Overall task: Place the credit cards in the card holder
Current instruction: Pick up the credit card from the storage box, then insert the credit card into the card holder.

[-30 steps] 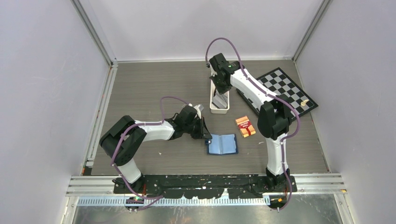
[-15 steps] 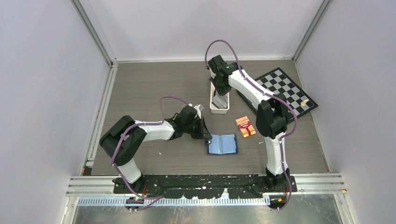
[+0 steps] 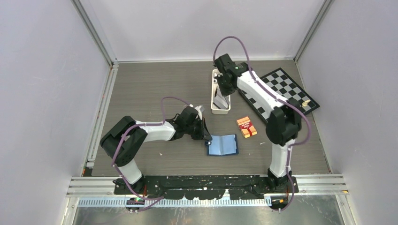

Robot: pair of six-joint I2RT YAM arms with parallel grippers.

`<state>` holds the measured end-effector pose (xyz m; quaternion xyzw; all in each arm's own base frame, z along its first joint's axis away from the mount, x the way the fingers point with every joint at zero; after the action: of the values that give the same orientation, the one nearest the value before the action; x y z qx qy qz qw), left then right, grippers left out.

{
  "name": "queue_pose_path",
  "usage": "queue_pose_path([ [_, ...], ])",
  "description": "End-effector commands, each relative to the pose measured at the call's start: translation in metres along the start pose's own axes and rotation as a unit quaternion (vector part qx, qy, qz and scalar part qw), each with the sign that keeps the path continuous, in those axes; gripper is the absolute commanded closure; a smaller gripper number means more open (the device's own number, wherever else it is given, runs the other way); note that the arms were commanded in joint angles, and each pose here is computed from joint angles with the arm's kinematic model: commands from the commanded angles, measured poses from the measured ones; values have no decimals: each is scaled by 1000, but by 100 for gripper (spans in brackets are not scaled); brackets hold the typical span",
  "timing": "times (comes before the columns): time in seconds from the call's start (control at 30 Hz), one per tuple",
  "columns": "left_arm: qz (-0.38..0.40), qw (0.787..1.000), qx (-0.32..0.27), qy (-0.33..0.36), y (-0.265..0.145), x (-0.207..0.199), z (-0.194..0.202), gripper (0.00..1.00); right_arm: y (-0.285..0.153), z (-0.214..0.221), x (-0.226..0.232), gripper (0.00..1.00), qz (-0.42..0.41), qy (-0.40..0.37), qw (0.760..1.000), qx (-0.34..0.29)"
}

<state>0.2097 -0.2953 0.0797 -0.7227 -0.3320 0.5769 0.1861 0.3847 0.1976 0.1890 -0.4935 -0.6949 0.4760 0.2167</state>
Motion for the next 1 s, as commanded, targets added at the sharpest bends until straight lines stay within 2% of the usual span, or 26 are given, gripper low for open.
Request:
queue_pose_path([
  [0.0, -21, 1000, 3, 11, 2, 11, 1, 100, -73, 8, 5, 100, -53, 92, 991, -77],
  [0.17, -34, 999, 5, 15, -1, 19, 2, 100, -90, 52, 35, 100, -171, 165, 967, -96],
  [0.37, -42, 999, -7, 24, -10, 27, 0, 100, -78, 117, 73, 100, -295, 236, 924, -61],
  [0.57, -51, 998, -12, 19, -14, 36, 1, 100, -61, 159, 94, 99, -347, 280, 895, -21],
  [0.7, -50, 999, -11, 19, -15, 36, 2, 100, -48, 175, 103, 99, -353, 289, 890, 0],
  [0.97, -51, 999, -10, 18, -16, 38, 4, 100, -35, 192, 105, 99, -333, 288, 897, 23],
])
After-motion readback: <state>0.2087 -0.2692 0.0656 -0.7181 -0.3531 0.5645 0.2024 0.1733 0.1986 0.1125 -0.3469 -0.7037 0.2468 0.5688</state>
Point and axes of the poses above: each gripper's point midway between its finger pads, its own y axis out along the fingers, its own x axis along the line the jaws close on, z = x × y, the point moved 6 cm from there along -y, back along the fingers, and after that the axes turned 6 degrees about -y, right-handed, at the moved point
